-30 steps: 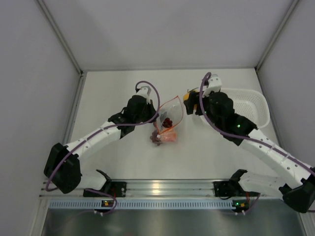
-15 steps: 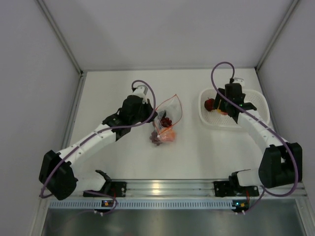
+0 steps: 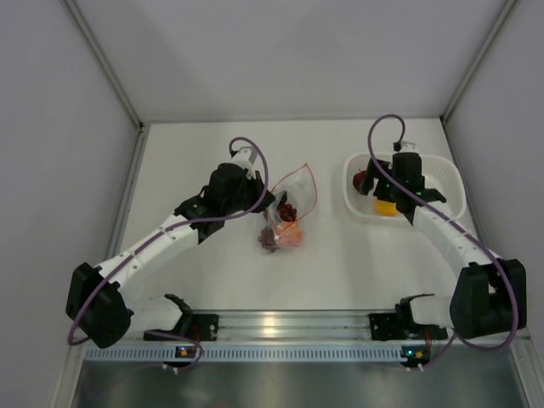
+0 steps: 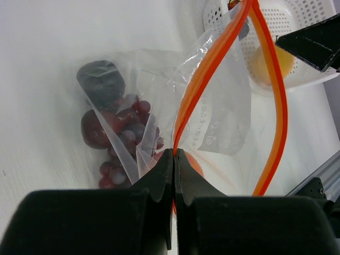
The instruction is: Open the zip-top bag and remove the fake food
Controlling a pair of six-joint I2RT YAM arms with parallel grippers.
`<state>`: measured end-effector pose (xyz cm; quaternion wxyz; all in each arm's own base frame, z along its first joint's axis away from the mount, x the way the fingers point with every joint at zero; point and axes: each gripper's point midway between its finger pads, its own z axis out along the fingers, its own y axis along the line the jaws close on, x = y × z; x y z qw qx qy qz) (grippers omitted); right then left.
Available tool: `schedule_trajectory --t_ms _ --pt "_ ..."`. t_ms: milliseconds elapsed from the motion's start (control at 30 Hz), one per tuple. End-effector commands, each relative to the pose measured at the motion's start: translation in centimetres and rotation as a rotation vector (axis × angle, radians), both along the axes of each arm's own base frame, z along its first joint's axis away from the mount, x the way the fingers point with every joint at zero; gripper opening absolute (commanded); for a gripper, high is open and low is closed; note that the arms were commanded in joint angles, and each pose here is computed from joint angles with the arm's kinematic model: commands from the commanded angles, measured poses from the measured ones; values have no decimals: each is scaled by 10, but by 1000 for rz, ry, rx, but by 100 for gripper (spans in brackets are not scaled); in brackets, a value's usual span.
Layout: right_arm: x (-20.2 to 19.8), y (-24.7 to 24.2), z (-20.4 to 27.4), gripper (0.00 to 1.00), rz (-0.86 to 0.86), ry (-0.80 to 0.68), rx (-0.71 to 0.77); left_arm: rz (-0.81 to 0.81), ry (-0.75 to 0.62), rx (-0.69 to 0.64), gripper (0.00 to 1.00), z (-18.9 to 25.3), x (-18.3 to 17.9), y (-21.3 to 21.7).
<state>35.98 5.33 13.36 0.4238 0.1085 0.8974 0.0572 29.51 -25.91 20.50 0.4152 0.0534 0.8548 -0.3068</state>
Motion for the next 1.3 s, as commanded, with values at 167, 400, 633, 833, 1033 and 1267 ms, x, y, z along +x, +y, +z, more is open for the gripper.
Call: schedule_trajectory --t_ms 167,400,633,833,1033,1267 --pt "-6 86 89 60 326 -231 345 -77 -67 -137 0 61 -6 -20" --pt "-50 164 140 52 493 -315 319 -95 -68 -170 0 73 -9 -32" --pt "-68 213 154 46 528 -354 263 -62 -88 -185 0 85 -9 -37" --pt "-62 246 121 40 528 -264 262 -43 -101 -253 0 96 -14 -40" --pt "-65 267 79 36 461 -186 236 25 -114 -262 0 92 -13 -33" --pt "-79 274 42 36 389 -169 264 70 -124 -262 0 90 -14 -22"
